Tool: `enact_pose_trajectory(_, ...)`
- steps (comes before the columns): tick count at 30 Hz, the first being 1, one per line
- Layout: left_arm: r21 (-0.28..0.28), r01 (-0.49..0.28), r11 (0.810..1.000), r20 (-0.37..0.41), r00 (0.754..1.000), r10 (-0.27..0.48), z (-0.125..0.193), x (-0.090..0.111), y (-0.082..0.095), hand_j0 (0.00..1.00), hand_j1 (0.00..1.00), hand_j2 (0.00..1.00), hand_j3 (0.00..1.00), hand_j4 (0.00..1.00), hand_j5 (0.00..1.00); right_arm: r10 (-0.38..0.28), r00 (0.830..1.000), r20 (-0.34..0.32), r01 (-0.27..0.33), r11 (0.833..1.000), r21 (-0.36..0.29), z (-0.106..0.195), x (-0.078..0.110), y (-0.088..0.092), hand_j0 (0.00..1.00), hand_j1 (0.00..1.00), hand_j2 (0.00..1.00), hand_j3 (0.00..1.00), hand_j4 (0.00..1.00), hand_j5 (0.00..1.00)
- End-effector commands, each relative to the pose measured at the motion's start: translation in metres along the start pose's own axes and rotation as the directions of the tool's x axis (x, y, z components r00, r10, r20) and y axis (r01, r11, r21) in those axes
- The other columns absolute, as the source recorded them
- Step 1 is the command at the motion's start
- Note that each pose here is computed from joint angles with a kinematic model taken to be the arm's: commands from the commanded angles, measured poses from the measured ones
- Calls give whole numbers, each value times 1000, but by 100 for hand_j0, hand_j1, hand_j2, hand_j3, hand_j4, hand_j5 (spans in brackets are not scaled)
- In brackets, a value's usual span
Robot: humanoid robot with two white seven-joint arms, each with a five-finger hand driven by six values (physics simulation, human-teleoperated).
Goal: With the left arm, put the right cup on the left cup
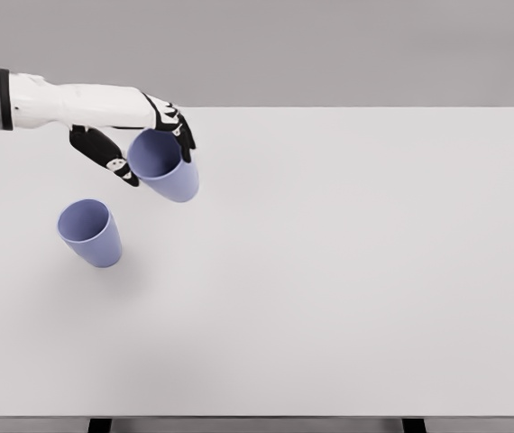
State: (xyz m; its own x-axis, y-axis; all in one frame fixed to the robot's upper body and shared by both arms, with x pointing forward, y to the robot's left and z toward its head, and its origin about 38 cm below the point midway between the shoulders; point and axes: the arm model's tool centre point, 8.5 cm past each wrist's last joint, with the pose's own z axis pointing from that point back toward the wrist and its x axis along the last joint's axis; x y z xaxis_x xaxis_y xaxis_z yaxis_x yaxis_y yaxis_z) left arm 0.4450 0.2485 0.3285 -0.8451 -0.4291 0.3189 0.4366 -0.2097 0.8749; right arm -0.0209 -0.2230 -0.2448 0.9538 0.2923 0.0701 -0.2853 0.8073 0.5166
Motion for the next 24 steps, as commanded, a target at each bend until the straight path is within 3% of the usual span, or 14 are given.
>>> enact_pose_trajectory(1, 7, -7, 1000, -9, 1000, 7, 10, 2, 0, 52, 52, 52, 52, 52, 52, 1, 1000, 0, -1, 1000, 1, 0, 0, 0, 100, 100, 100, 100, 100, 100)
enact_pose_trajectory(18, 32, 46, 998, -115, 992, -42, 71, 12, 16, 52, 52, 52, 52, 52, 52, 1, 1000, 0, -1, 1000, 1, 0, 0, 0, 100, 100, 100, 100, 100, 100)
enact_pose_trajectory(24, 51, 25, 998, -121, 993, -19, 86, 16, 14, 52, 52, 52, 52, 52, 52, 1, 1000, 0, -1, 1000, 1, 0, 0, 0, 100, 100, 100, 100, 100, 100)
